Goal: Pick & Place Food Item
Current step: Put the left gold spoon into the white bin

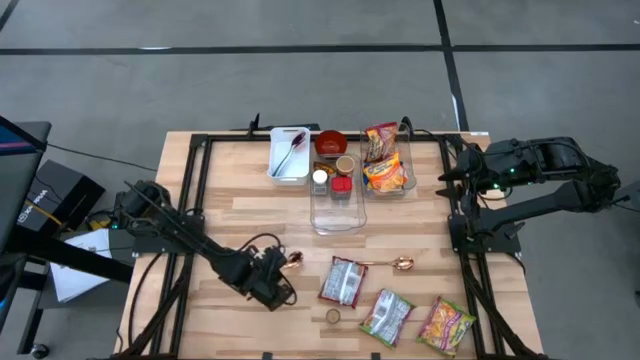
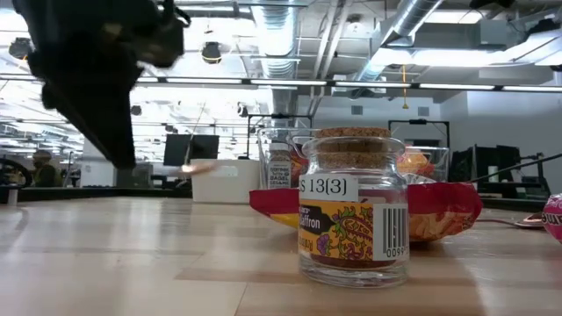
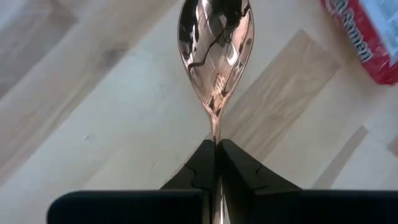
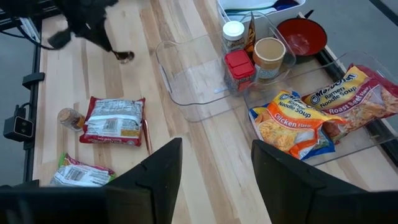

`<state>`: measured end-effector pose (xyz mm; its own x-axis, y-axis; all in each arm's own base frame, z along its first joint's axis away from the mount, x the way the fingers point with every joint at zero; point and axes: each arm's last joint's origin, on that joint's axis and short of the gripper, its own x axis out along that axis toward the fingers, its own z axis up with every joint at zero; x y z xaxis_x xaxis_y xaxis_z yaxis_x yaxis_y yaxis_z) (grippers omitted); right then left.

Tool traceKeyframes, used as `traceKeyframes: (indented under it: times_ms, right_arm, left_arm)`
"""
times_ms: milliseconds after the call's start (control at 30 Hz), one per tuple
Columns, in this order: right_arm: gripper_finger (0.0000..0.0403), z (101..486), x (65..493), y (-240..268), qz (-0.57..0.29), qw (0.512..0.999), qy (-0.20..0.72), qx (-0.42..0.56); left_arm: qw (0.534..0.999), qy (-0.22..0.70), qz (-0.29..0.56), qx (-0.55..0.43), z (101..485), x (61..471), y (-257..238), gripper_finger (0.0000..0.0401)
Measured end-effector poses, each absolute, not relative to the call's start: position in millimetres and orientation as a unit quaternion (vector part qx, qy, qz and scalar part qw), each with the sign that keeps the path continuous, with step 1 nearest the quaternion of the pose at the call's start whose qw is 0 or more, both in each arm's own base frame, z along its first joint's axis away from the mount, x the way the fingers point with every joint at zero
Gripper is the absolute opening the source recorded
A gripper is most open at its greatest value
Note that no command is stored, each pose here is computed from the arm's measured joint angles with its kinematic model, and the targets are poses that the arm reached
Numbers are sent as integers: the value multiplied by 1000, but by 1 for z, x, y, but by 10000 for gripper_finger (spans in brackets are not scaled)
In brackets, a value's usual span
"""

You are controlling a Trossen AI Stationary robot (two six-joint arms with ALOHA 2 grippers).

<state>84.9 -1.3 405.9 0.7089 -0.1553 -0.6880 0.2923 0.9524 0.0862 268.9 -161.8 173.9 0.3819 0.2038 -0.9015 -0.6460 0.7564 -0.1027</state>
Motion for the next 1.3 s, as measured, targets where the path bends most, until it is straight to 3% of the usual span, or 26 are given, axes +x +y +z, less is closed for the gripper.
traceKeyframes:
  times_ms: [300, 567, 967, 1300]
  right_arm:
    - [187, 409, 88, -2, -138, 926, 340, 91]
    - [187, 412, 90, -3, -156, 931, 316, 93]
    - [187, 418, 94, -6, -220, 932, 256, 135]
    - [187, 417, 114, -7, -257, 921, 250, 154]
  left_arm:
    - [804, 425, 337, -245, 202, 248, -152, 5]
    - [812, 372, 381, -241, 220, 244, -112, 5]
    - [810, 369, 416, -187, 254, 238, 11, 5]
    - [834, 302, 403, -227, 274, 225, 128, 5]
